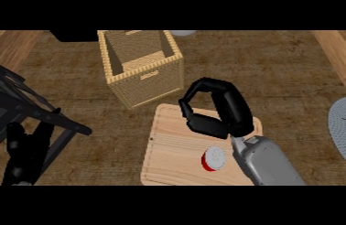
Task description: Pick the can from the cutting board and place it in the basket
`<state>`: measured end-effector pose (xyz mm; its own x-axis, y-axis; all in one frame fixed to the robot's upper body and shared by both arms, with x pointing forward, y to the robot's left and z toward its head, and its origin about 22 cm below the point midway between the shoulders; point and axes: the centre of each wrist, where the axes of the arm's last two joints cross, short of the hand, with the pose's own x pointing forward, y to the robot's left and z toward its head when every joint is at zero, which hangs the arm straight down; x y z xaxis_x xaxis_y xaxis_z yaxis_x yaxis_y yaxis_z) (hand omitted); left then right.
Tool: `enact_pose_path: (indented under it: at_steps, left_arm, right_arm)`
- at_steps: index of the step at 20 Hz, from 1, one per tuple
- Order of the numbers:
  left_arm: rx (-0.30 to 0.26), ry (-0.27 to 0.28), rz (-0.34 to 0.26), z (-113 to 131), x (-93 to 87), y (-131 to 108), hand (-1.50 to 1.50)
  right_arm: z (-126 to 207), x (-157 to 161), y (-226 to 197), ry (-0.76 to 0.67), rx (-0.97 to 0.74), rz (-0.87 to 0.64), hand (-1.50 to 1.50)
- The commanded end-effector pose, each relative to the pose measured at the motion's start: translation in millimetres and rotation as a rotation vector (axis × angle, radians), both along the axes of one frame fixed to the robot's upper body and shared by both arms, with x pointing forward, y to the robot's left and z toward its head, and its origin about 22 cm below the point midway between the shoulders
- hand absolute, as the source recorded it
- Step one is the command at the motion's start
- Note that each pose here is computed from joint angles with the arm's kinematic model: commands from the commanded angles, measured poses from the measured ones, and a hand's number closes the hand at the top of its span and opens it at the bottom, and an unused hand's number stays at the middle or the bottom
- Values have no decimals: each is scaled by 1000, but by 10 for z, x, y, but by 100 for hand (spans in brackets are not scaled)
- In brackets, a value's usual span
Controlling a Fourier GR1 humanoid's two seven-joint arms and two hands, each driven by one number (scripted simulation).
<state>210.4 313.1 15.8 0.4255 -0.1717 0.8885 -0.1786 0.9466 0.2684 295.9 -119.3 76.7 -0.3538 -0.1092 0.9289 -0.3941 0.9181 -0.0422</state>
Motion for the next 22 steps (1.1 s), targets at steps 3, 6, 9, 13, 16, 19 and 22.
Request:
enact_pose_path:
  at_steps: [3,6,9,13,16,19,22]
  left_arm:
    - [-123,125,-86,-387,-160,-185,0]
    - [-123,133,-57,-376,-103,-149,0]
    - [-120,158,-37,-400,-240,-86,0]
    - [-114,169,-11,-424,-342,18,0]
    - [-116,168,2,-394,-360,64,0]
    - [-116,163,17,-404,-351,99,0]
    - [-131,159,-5,-404,-362,9,0]
  right_arm:
    - [-154,-306,679,-28,-172,-122,-150]
    - [-182,-261,711,4,-348,-228,-150]
    - [-241,-80,350,-42,-612,-367,-150]
    - [51,71,130,-50,-854,-446,-150]
    - [392,144,37,-26,-1009,-477,-150]
    - [776,71,102,-25,-1113,-440,-150]
    - [1030,-32,150,42,-1220,-361,-150]
